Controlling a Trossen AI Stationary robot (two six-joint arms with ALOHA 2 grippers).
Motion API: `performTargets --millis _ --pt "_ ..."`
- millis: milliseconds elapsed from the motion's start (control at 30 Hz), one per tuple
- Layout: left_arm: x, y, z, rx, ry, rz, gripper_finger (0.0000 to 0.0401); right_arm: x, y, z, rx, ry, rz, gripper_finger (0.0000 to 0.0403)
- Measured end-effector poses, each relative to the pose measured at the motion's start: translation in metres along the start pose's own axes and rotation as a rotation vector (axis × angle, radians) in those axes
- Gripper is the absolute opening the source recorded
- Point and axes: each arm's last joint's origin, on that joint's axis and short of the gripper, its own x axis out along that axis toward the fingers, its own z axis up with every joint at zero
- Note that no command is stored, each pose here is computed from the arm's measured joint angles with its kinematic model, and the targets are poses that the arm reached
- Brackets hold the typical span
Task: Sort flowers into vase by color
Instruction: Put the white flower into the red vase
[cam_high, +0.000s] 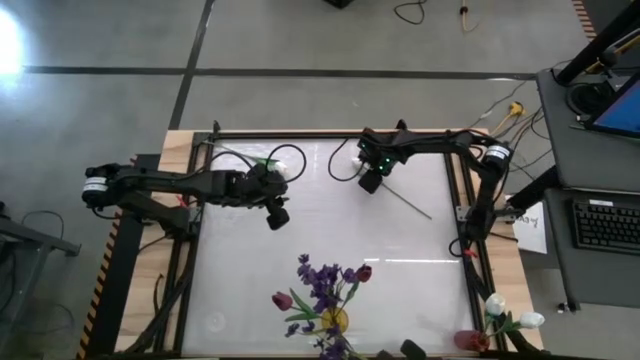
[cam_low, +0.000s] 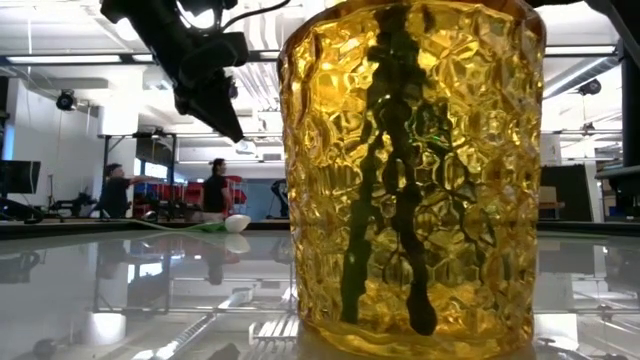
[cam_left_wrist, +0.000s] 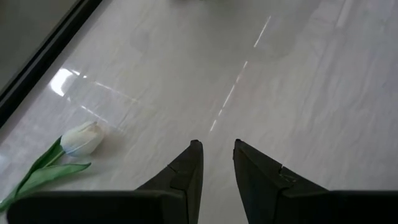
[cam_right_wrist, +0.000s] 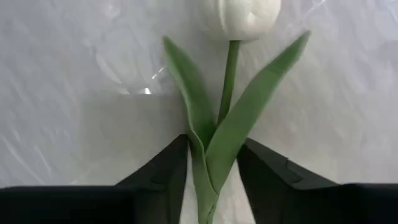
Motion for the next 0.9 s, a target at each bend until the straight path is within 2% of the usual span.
performTargets --millis 300,433,600,767,900 --pt "0.000 0.003 -0.009 0.045 0.090 0.024 0.0076 -0.001 0.003 0.002 0.007 -0.010 0.011 0.0017" --pt "-0.001 0.002 -0.011 0.056 0.107 0.026 0.0076 -0.013 0.006 0.002 0.006 -0.044 0.016 0.0014" --pt "-0.001 0.001 -0.011 0.091 0.110 0.022 0.0076 -0.053 0.015 -0.004 -0.009 -0.156 0.079 0.0013" --pt "-0.001 0.001 -0.011 0.150 0.111 0.012 0.0076 -0.093 0.040 -0.032 -0.087 -0.257 0.135 0.0013" --pt "-0.001 0.000 -0.011 0.175 0.111 0.004 0.0076 -0.125 0.067 -0.063 -0.119 -0.350 0.238 0.0013"
